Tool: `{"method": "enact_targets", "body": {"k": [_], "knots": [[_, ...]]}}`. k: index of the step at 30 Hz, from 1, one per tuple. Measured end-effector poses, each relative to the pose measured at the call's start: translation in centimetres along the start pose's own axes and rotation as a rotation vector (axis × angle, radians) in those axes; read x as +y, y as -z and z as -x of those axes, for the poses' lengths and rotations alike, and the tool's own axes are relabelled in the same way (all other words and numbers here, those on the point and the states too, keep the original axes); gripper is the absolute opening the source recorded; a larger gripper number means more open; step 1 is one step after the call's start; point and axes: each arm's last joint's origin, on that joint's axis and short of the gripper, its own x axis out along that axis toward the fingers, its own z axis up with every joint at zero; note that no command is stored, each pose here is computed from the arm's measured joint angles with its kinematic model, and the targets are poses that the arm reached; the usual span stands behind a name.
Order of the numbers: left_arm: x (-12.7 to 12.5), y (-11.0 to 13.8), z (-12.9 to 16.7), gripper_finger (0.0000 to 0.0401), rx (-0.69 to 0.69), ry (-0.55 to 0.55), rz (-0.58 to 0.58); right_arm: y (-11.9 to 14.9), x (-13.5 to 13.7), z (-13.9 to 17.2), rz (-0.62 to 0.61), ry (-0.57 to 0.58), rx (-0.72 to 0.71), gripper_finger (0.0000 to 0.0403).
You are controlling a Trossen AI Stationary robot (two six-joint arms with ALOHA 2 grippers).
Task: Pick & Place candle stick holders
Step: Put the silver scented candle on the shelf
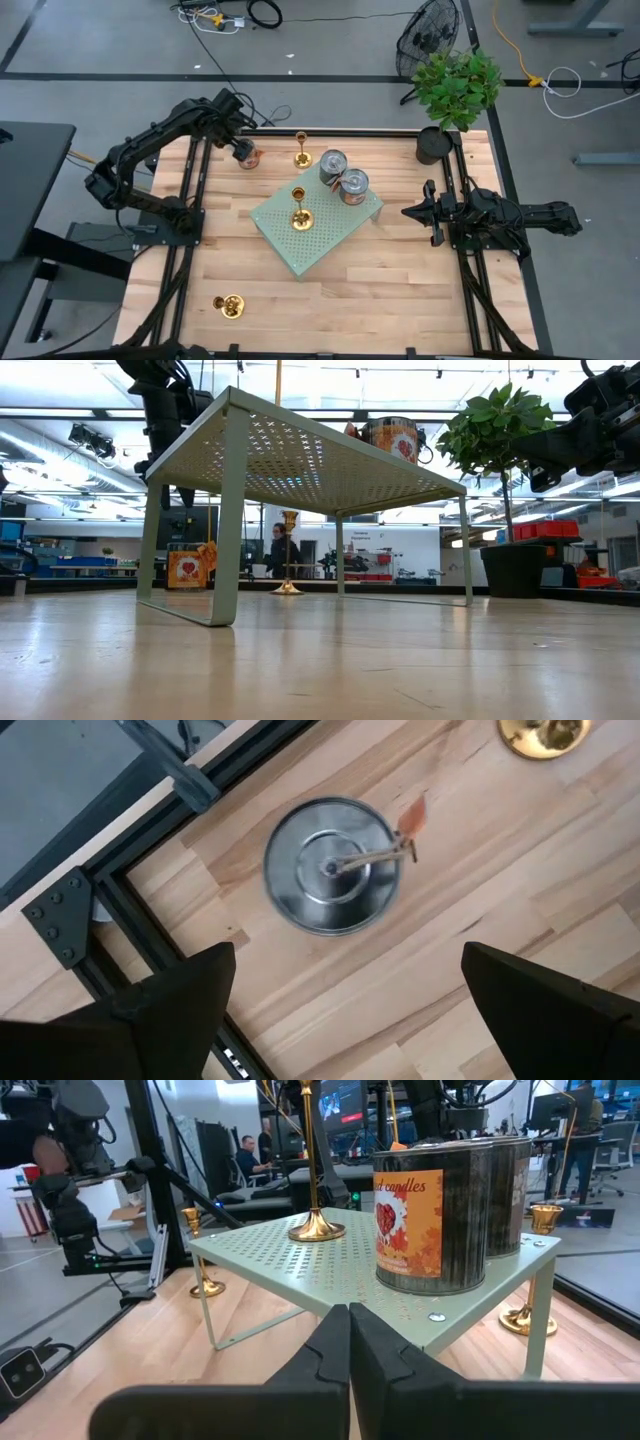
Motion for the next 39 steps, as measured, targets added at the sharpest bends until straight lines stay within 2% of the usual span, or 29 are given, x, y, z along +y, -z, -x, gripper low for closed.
{"method": "enact_targets", "body": {"k": [12,18,22,29,39], "knots": [[0.6,0.0,-0.1,0.0400,0.001,0.017,-0.036,0.0,0.0,0.0,0.000,0.000,0.000,0.0003],[0.5,-0.3,-0.9,0.0400,0.050,0.019,-0.042,0.0,0.0,0.0,0.000,0.000,0.000,0.0003],[0.5,-1.0,-1.0,0.0400,0.097,0.024,-0.049,0.0,0.0,0.0,0.000,-0.001,0.001,0.0003],[0.6,-2.6,-0.3,0.0400,0.066,0.012,-0.055,0.0,0.0,0.0,0.000,0.000,0.000,0.0003],[0.8,-3.7,-0.8,0.0400,0.100,0.004,-0.067,0.0,0.0,0.0,0.000,0.000,0.000,0.0003]]}}
